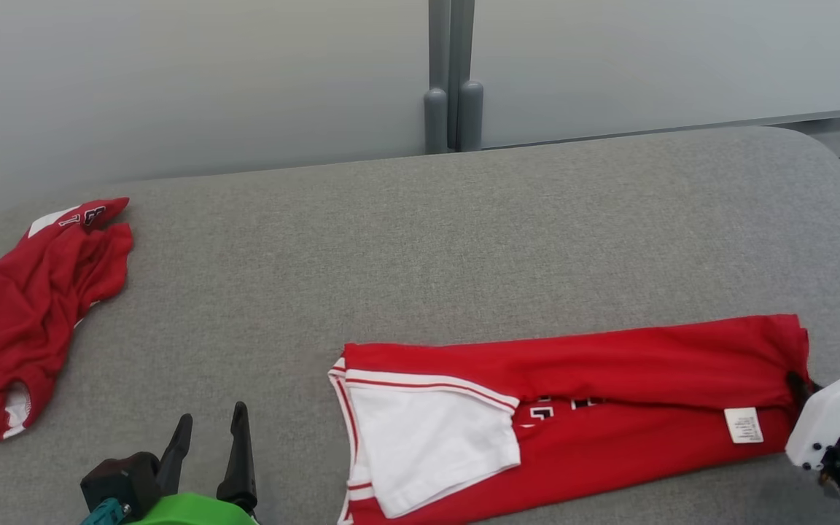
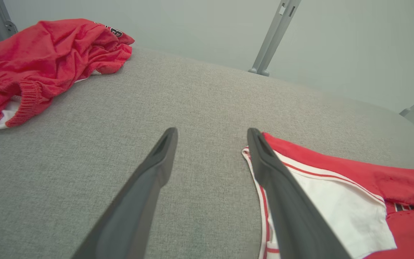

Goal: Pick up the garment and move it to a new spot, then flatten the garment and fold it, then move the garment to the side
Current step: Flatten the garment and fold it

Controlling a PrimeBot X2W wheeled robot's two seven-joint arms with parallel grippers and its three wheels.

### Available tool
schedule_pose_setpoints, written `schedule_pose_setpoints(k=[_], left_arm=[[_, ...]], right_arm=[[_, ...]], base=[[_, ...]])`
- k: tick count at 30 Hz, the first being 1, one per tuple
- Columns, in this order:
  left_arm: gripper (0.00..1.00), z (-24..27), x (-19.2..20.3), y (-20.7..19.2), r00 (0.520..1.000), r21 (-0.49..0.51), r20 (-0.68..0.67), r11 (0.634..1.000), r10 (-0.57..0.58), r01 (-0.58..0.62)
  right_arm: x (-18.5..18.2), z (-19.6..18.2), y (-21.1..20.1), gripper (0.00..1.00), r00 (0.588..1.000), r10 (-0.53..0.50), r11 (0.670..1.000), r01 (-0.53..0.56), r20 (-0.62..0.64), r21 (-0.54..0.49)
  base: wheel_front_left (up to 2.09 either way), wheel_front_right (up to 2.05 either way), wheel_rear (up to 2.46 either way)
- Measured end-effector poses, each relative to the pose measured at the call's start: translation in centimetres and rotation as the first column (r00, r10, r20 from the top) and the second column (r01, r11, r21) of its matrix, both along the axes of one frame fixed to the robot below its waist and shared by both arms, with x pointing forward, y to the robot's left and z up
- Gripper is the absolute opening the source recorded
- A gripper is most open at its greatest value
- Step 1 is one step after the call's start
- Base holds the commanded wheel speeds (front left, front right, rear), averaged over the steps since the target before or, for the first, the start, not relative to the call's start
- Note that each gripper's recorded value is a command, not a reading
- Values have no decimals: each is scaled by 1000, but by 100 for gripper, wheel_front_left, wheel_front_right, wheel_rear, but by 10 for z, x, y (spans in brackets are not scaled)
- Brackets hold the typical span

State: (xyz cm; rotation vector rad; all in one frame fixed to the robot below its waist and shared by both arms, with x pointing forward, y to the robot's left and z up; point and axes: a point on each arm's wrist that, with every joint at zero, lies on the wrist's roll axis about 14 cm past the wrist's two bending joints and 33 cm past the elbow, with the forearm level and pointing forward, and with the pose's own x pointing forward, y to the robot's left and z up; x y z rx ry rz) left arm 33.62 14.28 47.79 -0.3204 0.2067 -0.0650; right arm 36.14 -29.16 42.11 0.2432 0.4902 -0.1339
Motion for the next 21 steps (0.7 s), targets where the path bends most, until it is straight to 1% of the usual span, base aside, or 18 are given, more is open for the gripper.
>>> schedule_pose_setpoints(k=[4,7,10,12,17,21], left_arm=[[100,-1,3,-8,1000,-1,-2,1000,-25,25],[100,-2,5,-14,999,-3,-3,999,-40,40],[100,-3,6,-20,998,-7,-7,998,-57,57],[100,-4,7,-23,998,-9,-9,998,-66,66],[100,-3,7,-29,997,-11,-7,997,-81,81],[100,-2,6,-31,996,-11,-4,996,-88,88]], right_arm=[[-4,15,-29,0,999,-44,998,45,18,-43],[-5,22,-31,0,998,-50,998,51,29,-37],[-4,27,-21,0,998,-41,999,41,47,-3],[-4,29,-9,0,998,-29,999,27,59,39],[-7,44,19,0,994,34,995,-43,99,91],[-10,59,44,0,987,84,983,-105,139,150]], base=[[0,0,0],[0,0,0],[0,0,0],[0,0,0],[0,0,0],[0,0,0]])
